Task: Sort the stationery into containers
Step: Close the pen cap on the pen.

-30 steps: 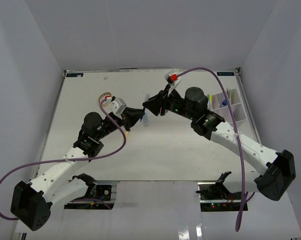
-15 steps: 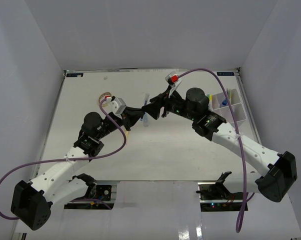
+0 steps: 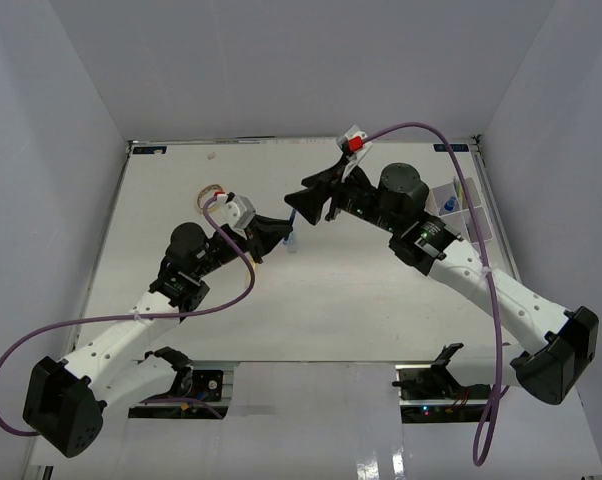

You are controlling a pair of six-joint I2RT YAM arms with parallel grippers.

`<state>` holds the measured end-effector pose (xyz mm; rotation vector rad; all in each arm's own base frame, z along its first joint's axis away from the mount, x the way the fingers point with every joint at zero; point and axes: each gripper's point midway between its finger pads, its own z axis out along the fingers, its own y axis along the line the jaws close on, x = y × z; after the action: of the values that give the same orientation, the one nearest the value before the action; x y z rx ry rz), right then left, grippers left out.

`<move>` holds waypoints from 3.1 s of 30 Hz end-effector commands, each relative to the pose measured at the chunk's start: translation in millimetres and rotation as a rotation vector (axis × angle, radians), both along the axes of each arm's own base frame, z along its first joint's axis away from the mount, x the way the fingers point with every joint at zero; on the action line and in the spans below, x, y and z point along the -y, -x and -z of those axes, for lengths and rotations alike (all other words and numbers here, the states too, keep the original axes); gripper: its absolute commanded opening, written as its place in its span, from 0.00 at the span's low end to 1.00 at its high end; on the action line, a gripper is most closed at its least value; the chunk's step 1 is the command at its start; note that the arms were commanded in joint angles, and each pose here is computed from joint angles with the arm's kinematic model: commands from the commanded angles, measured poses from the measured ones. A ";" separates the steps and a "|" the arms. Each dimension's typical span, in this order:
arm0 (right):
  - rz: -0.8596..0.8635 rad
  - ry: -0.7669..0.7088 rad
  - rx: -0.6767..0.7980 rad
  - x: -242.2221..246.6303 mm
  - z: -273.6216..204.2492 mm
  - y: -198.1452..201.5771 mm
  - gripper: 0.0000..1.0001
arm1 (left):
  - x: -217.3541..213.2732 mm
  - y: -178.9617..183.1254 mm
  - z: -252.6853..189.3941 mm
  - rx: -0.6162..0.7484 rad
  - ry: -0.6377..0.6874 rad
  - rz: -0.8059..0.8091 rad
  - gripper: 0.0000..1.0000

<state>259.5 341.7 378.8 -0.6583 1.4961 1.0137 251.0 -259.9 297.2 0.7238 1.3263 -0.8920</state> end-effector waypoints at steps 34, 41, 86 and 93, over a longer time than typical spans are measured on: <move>-0.056 0.036 -0.002 -10.9 9.8 1.5 0.08 | 5.4 12.3 -28.7 0.040 0.041 0.071 0.00; -0.064 0.089 -0.063 -13.2 36.6 1.1 0.08 | 1.6 16.8 -42.7 0.065 0.068 0.067 0.00; -0.130 0.354 -0.315 -16.9 129.9 13.2 0.08 | -22.1 12.7 -161.0 0.279 0.272 -0.049 0.00; -0.125 0.401 -0.346 -11.3 142.8 15.3 0.08 | -26.2 9.8 -165.9 0.299 0.260 -0.080 0.00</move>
<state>272.0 367.4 355.8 -0.7456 1.5882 1.0332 261.8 -255.5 301.0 0.6530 1.4683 -0.8981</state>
